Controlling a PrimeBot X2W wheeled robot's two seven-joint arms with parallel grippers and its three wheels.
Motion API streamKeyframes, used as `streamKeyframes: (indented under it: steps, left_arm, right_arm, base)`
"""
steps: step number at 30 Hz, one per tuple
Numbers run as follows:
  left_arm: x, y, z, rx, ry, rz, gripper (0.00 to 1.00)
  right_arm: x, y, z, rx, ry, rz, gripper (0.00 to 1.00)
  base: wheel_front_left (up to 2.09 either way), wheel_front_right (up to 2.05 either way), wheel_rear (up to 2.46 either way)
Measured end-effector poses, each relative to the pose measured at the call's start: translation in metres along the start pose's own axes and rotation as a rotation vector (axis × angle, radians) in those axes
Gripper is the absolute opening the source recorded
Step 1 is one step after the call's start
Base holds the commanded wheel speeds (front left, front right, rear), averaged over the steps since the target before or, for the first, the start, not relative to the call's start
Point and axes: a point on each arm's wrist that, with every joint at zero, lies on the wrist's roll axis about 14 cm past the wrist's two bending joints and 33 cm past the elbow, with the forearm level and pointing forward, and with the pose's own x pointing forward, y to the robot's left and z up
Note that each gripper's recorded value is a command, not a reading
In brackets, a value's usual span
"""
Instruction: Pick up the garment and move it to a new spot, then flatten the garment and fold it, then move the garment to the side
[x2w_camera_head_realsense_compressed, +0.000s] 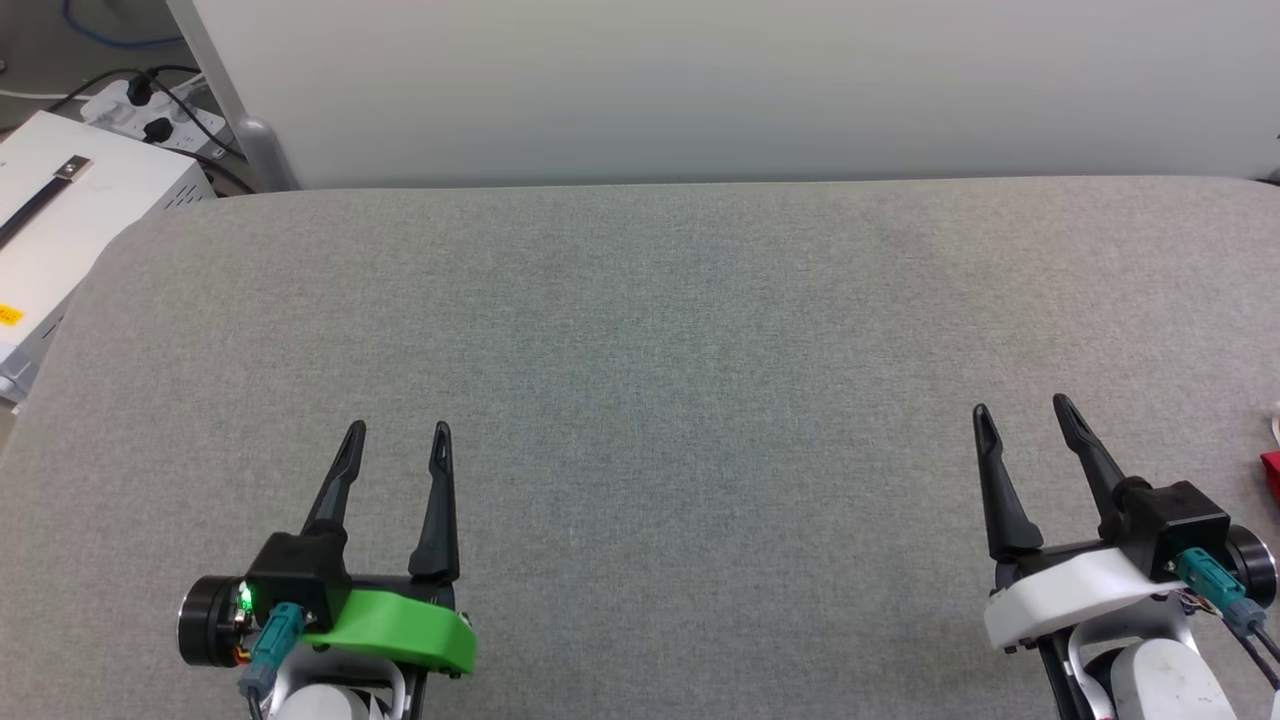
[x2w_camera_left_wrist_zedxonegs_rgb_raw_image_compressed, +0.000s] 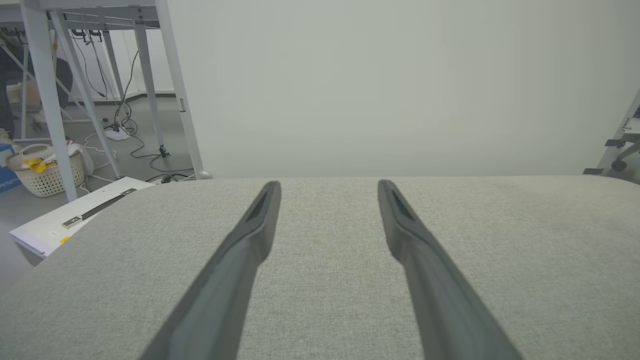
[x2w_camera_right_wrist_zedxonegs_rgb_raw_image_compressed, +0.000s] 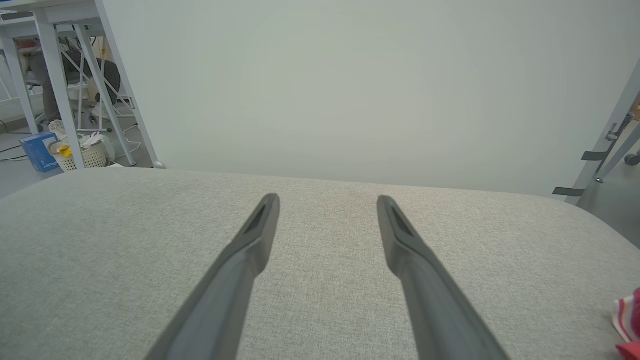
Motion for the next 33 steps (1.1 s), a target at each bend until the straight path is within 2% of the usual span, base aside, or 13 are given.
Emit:
streamKeyframes:
  steps: [11, 12, 33]
  left_arm:
    - [-0.0013, 0.0088, -0.0015, -0.009, 0.004, 0.029, 1.00]
    - [-0.0015, 0.0089, -0.0026, -0.012, 0.007, 0.029, 0.00]
    - [-0.0026, 0.0096, -0.0036, 0.000, 0.034, 0.034, 0.00]
  right_arm:
    - [0.0003, 0.0009, -0.0013, 0.005, 0.000, -0.002, 1.00]
    - [0.0004, 0.0010, -0.0009, 0.006, -0.002, -0.002, 0.00]
    - [0.0006, 0.0025, 0.0004, 0.003, 0.014, 0.003, 0.00]
  base:
    - [0.00, 0.00, 0.00]
    - [0.00, 0.00, 0.00]
    - [0.00, 0.00, 0.00]
